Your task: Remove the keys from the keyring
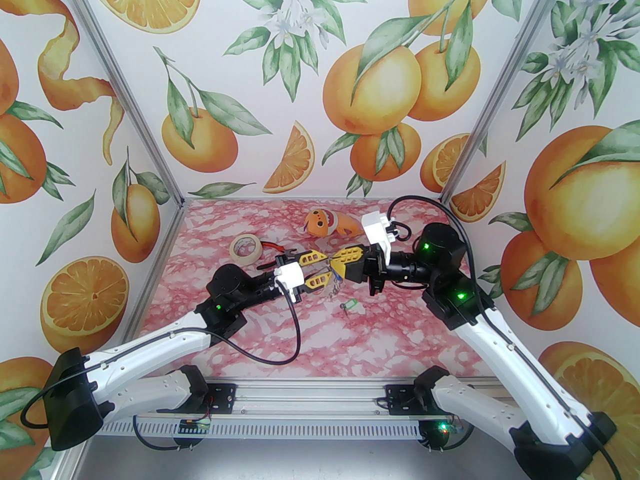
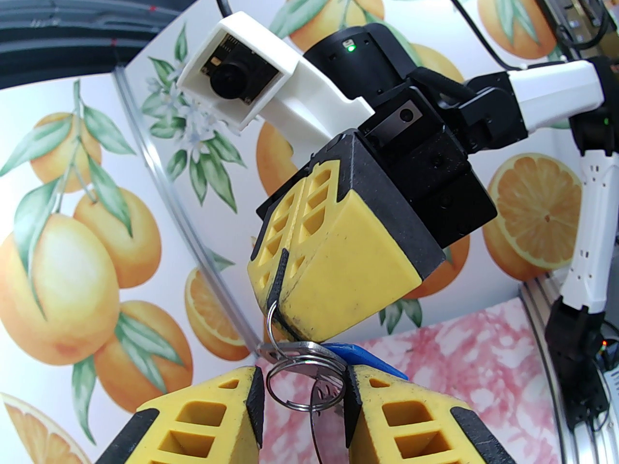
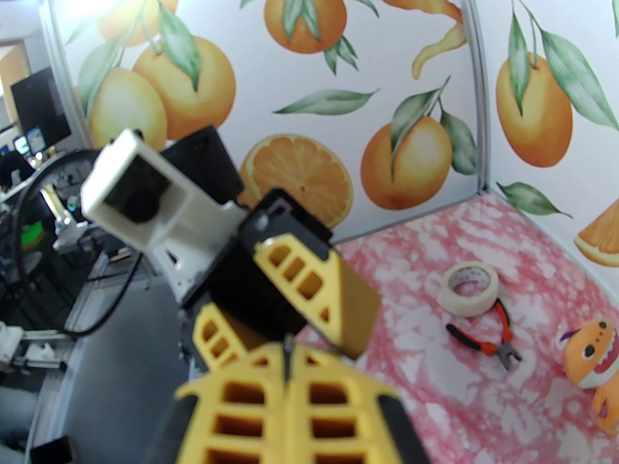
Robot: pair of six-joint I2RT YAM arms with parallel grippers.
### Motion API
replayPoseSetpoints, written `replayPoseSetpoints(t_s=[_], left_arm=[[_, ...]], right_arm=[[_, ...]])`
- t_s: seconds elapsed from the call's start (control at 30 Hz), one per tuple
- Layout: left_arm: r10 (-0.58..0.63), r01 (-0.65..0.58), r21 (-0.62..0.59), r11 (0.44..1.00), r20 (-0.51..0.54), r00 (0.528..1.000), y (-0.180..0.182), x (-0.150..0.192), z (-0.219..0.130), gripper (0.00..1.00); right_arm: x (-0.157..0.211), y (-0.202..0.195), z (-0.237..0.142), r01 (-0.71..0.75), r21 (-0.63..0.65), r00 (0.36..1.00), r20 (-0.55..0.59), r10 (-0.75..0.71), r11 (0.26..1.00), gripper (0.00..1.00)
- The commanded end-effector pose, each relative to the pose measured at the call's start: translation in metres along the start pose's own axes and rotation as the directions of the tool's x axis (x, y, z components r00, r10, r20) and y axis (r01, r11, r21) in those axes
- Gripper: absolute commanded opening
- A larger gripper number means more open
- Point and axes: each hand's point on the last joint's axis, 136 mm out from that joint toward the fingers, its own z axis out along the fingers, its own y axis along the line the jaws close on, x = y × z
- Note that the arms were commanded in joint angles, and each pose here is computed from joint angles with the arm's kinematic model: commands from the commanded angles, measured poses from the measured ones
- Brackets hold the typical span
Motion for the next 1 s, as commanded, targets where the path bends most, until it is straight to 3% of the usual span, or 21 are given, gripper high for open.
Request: replayPoseSetpoints(t_s=[0.0, 0.47, 0.97], left_arm=[[0.011, -0.010, -0.036, 0.999, 0.028, 1.000, 0.009, -0.012, 0.000, 0.28], [-0.127, 0.130, -0.038, 0.991, 0.074, 0.989, 0.016, -0.027, 0.000, 0.18], [-0.199, 0.200, 0.002, 0.980, 0.076, 0.977, 0.017, -0.035, 0.008, 0.13]], right_arm=[[-0.005, 0.003, -0.002, 0.020, -0.008, 1.000, 0.019, -0.019, 1.000, 0.00], [-0.005, 0.006, -0.012, 0.138, 0.068, 0.990, 0.025, -0.140, 0.988, 0.00], [0.016, 0.008, -0.003, 0.328, 0.175, 0.942, -0.133, -0.308, 0.928, 0.00]])
